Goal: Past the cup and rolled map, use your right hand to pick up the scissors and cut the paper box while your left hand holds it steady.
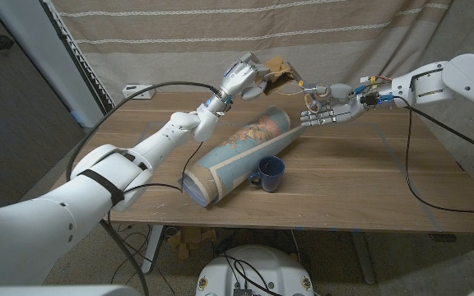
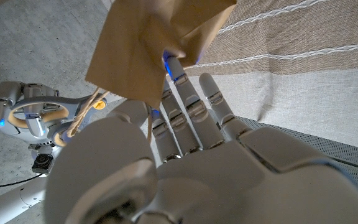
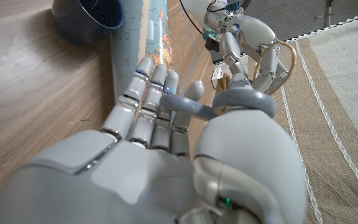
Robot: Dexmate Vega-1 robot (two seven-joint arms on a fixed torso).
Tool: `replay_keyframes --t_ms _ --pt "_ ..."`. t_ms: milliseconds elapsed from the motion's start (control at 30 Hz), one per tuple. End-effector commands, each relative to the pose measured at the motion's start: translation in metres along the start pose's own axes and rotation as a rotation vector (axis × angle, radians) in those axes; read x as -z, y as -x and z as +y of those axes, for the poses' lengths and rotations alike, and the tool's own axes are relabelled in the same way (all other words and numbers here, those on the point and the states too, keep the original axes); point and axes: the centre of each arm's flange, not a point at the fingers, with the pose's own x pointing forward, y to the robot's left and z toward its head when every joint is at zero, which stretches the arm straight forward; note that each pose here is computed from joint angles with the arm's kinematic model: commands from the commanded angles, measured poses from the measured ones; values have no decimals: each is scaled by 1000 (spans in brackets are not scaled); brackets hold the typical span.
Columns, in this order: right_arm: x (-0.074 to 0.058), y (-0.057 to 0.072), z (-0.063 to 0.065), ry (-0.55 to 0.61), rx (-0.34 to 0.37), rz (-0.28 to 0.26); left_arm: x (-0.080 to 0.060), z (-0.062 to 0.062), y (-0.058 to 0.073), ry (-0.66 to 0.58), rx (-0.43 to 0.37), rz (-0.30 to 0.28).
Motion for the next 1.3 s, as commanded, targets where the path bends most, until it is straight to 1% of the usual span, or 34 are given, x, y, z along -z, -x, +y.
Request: replay_keyframes --t_ms 33,267,367,600,867,1033,1167,1300 --pt "-2 0 0 -8 41 -15 -2 -1 1 2 3 -4" --pt "-3 4 0 1 65 -39 -5 -2 0 10 -1 -7" --pt "-2 6 -1 1 80 -46 -7 -2 1 14 -4 -9" --pt "0 8 0 4 88 -55 -9 -1 2 15 -7 -10" --pt "2 12 1 5 128 -93 -9 0 7 13 -17 2" --pt "4 13 1 -5 154 -106 -6 3 10 -3 -23 9" --pt "6 14 0 -21 181 -128 0 7 13 -20 -35 33" --pt "7 15 0 -34 187 -147 6 9 16 -34 -41 59"
